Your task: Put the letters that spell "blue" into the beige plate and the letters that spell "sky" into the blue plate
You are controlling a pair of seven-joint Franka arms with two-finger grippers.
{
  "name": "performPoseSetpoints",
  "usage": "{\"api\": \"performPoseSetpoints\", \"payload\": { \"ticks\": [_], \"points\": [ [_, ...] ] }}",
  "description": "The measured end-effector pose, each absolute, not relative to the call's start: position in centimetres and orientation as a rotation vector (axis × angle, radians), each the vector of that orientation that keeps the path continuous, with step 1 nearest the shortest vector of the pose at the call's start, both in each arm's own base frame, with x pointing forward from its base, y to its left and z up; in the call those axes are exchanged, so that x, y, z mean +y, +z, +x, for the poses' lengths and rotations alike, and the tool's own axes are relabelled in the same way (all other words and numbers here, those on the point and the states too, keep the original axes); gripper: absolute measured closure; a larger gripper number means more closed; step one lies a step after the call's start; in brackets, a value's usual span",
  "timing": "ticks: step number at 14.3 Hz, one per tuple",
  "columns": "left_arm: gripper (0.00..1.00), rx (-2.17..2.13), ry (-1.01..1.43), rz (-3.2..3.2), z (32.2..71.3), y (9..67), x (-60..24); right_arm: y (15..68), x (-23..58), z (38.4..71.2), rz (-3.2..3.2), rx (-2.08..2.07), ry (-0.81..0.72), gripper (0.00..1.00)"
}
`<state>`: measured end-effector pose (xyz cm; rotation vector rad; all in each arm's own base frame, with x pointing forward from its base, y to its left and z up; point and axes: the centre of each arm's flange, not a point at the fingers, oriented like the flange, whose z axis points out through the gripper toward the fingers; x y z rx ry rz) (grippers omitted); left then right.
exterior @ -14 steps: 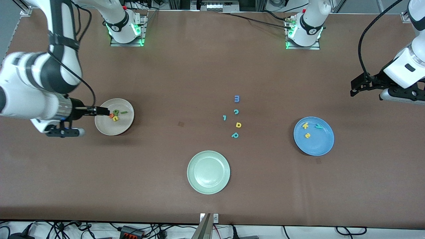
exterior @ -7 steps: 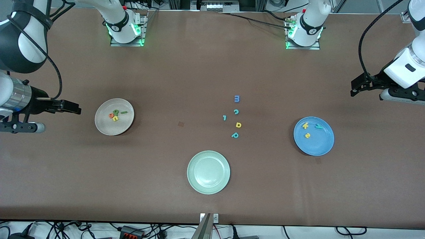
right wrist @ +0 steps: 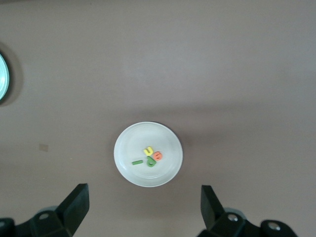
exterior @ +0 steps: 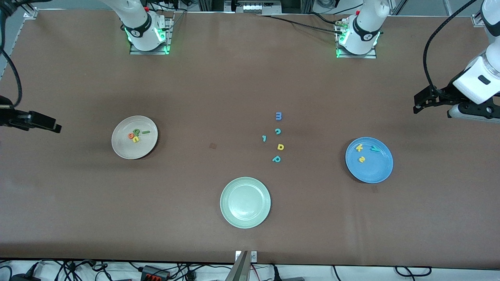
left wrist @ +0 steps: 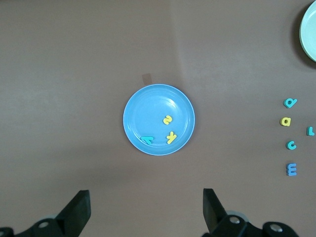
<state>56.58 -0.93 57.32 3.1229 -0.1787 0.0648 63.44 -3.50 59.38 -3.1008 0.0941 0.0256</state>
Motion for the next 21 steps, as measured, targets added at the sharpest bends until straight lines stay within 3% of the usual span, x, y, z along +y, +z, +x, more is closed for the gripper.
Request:
{"api": "performPoseSetpoints", "payload": {
  "ticks": [5,14,21],
  "points": [
    [0.0,-0.171,0.063,3.123,56.6,57.3,-0.7,62.5,-4.2,61.9,-3.144,0.05,-0.041,0.0],
    [0.0,-0.171,0.024,3.123,56.4,57.0,-0.7,61.2,-5.1,60.8,-3.139,0.068,0.036,0.0],
    [0.0,-0.174,0.023,3.123,56.4,57.0,-0.7,59.9,-3.8,56.1,-3.159,0.045,0.105,0.0]
  ]
}}
